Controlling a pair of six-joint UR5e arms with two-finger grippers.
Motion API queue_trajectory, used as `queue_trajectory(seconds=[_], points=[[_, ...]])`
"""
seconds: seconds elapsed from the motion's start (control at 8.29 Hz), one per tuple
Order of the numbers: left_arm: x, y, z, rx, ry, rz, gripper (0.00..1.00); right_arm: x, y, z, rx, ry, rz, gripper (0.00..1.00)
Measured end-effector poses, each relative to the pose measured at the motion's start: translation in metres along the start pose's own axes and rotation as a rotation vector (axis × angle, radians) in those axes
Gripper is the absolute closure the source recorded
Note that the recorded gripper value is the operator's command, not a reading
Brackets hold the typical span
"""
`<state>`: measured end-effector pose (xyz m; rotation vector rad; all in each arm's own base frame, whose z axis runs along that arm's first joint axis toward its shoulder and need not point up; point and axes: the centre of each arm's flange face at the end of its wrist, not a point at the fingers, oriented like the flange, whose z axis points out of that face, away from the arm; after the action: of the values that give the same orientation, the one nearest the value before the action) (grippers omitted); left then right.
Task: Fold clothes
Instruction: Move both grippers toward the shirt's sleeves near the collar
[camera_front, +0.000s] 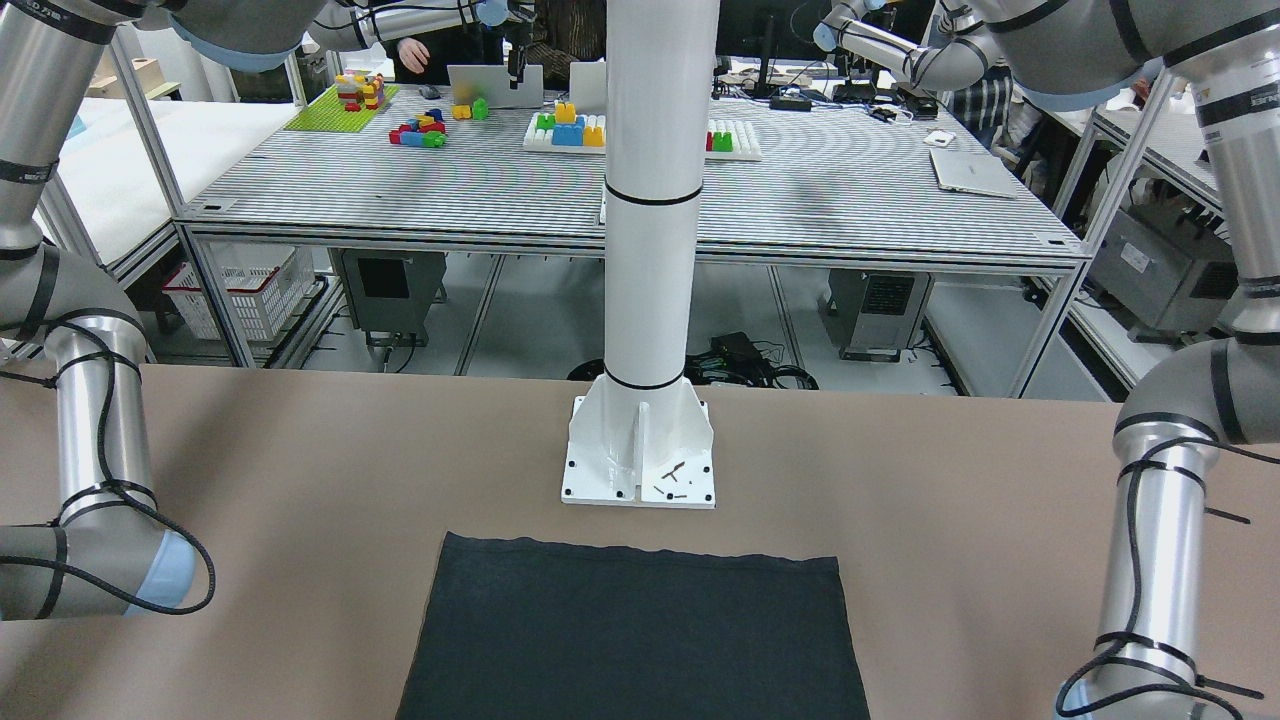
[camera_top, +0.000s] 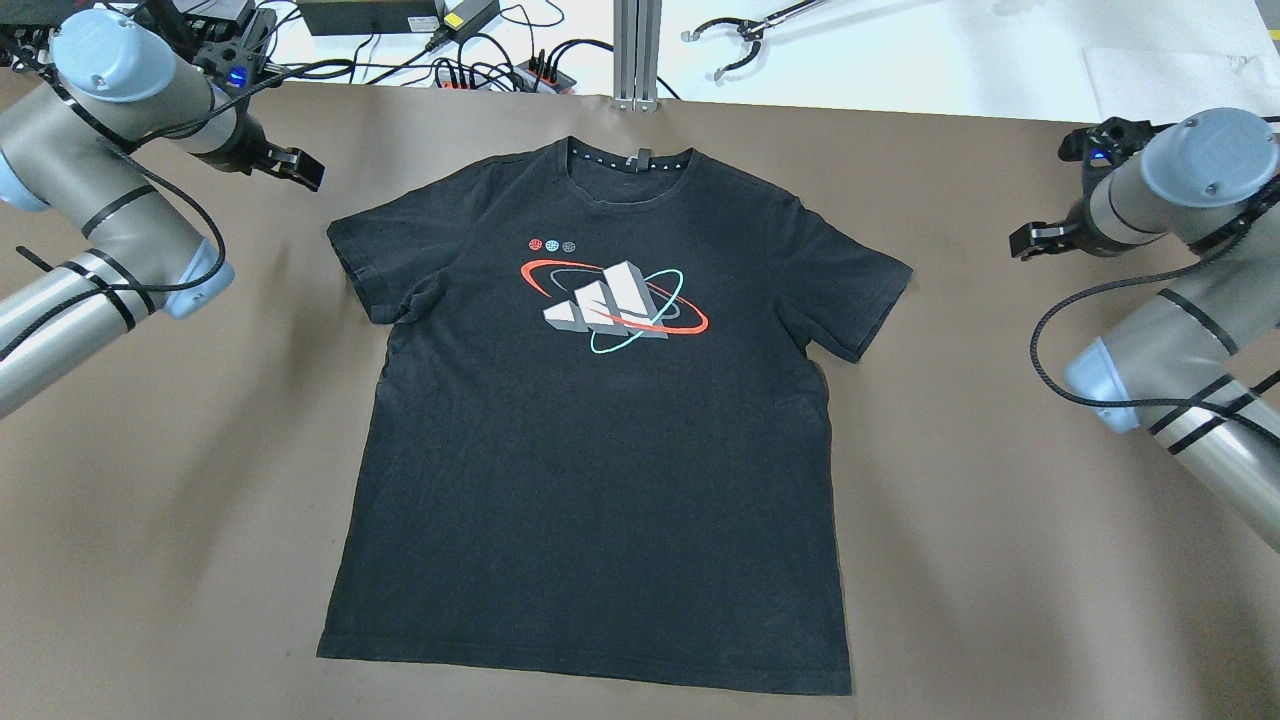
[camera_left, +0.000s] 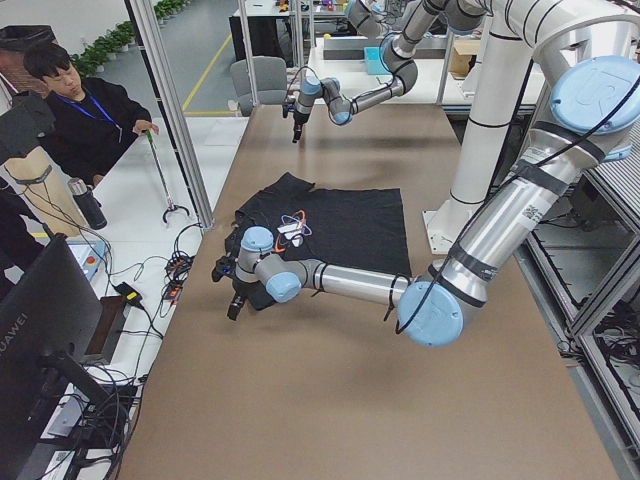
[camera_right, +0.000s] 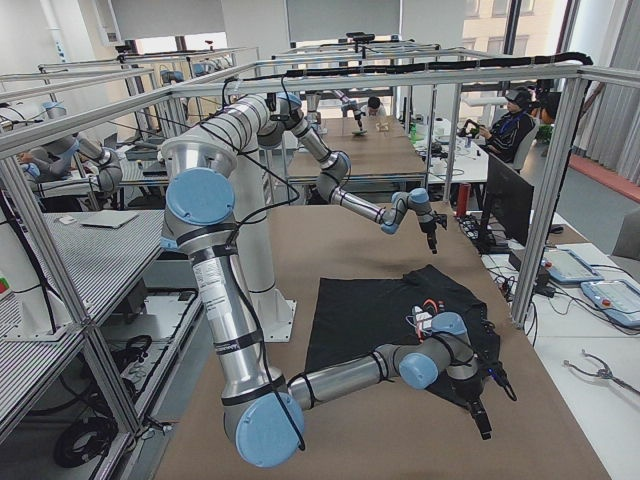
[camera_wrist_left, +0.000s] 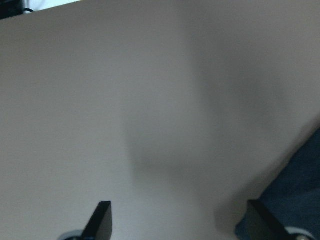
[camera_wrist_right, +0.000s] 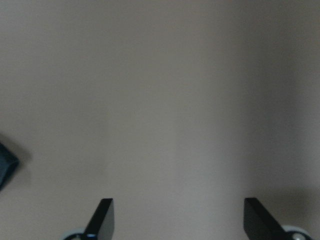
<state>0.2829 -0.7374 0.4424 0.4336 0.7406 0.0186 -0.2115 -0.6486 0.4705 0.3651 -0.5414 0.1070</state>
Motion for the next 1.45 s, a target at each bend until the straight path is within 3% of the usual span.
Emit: queue_trajectory(seconds=[0.24, 0.6, 1.09, 1.33, 1.45], points=[[0.029, -0.002, 0.023, -0.023, 0.056, -0.039, 0.06, -0.036, -0.003, 0.013, 0.001, -0.035, 0.019, 0.07], [0.041, 0.005, 0.05, -0.032, 0.089, -0.03, 0.2, -0.05, -0.002, 0.017, -0.001, -0.046, 0.015, 0.07], [0.047, 0.02, 0.053, -0.045, 0.132, -0.011, 0.31, -0.052, -0.002, 0.017, 0.0, -0.047, 0.014, 0.07], [0.041, 0.029, 0.052, -0.054, 0.144, -0.006, 0.64, -0.053, -0.001, 0.016, 0.001, -0.049, 0.013, 0.07], [0.04, 0.031, 0.052, -0.057, 0.147, -0.005, 0.89, -0.053, -0.001, 0.016, 0.001, -0.049, 0.013, 0.07]])
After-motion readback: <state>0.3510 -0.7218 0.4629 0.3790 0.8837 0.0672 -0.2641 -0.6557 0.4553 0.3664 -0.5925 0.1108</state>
